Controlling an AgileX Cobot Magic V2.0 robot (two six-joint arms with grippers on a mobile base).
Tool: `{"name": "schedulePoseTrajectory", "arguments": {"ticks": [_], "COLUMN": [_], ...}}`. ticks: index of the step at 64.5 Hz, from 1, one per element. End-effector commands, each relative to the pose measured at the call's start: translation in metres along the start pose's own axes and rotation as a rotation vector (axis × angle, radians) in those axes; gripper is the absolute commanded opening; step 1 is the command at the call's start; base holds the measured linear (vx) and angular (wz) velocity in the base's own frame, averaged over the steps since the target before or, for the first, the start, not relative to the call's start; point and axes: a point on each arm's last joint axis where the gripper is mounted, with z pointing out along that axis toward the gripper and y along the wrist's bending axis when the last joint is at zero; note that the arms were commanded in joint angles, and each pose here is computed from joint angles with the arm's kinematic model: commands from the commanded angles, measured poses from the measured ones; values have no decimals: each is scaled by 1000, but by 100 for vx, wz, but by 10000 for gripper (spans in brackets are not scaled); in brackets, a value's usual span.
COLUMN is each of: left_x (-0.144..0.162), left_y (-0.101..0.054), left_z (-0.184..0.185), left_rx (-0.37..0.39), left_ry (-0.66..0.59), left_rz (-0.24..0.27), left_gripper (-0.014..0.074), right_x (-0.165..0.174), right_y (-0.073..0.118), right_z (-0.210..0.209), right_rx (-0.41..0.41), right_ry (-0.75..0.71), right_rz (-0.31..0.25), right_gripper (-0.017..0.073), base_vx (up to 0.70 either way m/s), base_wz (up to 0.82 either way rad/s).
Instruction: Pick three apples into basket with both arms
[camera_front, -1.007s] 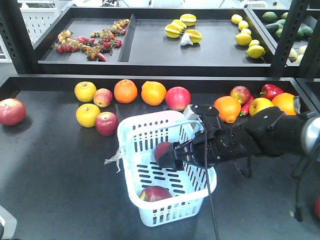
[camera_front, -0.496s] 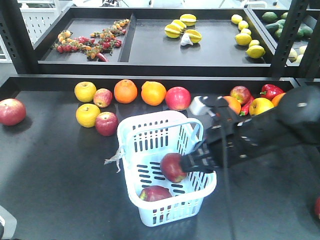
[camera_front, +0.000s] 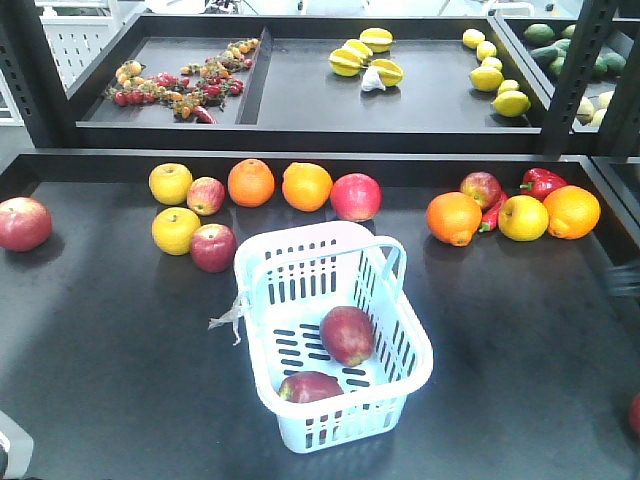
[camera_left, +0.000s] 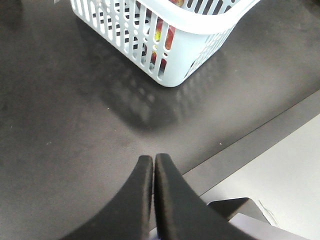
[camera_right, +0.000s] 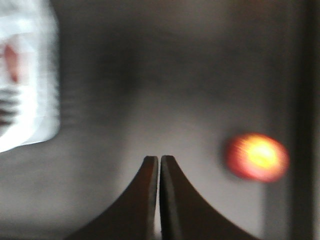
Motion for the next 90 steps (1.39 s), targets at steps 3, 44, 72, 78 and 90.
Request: {"name": "schedulePoseTrajectory", "arguments": {"ticks": [3, 44, 72, 78, 90], "left_x": [-12, -12, -12, -12, -12], "left_y": [0, 0, 0, 0, 0], "left_z": [-3, -3, -3, -3, -3], "left_rx": [-14, -13, -13, -13, -13], "left_ry": [-73, -72, -72, -72, -72], "left_rz": [-21, -23, -24, -24, -24], "left_gripper": [-8, -8, -8, -8, -8], "right_x": [1, 7, 12, 13, 18], "right_y": [-39, -109, -125, -127, -132], "right_z": [-11, 98, 152, 162, 179], "right_rx": [133, -27, 17, 25, 52], "right_ry": [-26, 243, 293, 295, 321], "right_rz": [113, 307, 325, 331, 330], "right_gripper": [-4, 732, 684, 677, 669], "base_vx": [0, 0, 0, 0, 0], "base_wz": [0, 0, 0, 0, 0]}}
